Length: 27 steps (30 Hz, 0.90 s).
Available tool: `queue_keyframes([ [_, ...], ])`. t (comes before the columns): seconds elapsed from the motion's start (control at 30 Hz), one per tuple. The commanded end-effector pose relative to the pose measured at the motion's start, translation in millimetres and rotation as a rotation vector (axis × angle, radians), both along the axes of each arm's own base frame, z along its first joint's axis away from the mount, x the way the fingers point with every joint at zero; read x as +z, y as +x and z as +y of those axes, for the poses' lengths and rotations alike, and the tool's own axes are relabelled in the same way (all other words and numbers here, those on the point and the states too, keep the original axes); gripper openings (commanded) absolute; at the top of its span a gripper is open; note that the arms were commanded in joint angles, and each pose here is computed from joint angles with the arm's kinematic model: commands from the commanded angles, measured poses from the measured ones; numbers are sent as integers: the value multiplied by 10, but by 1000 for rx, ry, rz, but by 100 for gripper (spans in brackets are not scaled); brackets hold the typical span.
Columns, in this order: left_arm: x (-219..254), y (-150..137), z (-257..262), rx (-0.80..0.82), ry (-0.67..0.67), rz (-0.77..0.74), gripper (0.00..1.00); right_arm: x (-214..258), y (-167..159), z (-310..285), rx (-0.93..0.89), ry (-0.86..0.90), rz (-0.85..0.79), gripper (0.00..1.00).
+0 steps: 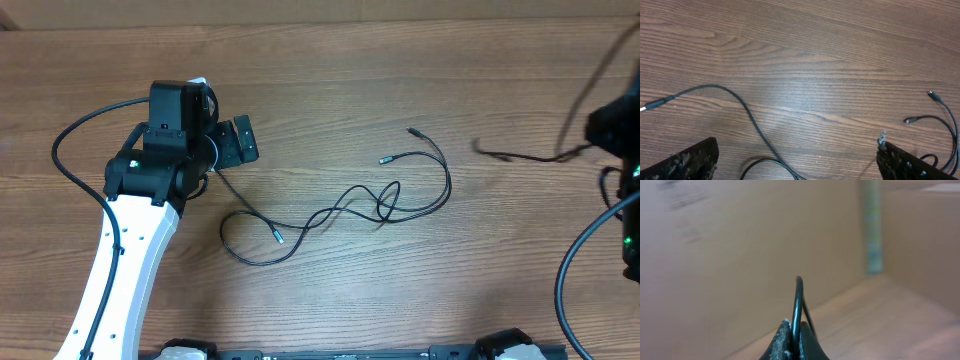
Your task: Untangle cables
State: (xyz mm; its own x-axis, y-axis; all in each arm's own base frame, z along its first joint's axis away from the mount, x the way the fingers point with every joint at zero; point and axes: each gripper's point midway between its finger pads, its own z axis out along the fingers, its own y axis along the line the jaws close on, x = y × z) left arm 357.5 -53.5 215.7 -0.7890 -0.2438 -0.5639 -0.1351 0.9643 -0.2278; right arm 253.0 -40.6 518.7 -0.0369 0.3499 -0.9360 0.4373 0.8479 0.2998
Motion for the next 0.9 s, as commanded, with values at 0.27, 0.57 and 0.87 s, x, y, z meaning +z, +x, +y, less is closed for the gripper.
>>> queue_keyframes([
  [0.27,42,15,-8,-12,0,-11,100,74,-703,-778,-550,-193,64,4],
  [0.57,42,15,-8,-12,0,-11,100,52,-833,-1020,-697,-196,90,4],
  [0.87,43,16,-9,-12,0,-11,100,-139,-612,-1458,-914,-212,210,4],
])
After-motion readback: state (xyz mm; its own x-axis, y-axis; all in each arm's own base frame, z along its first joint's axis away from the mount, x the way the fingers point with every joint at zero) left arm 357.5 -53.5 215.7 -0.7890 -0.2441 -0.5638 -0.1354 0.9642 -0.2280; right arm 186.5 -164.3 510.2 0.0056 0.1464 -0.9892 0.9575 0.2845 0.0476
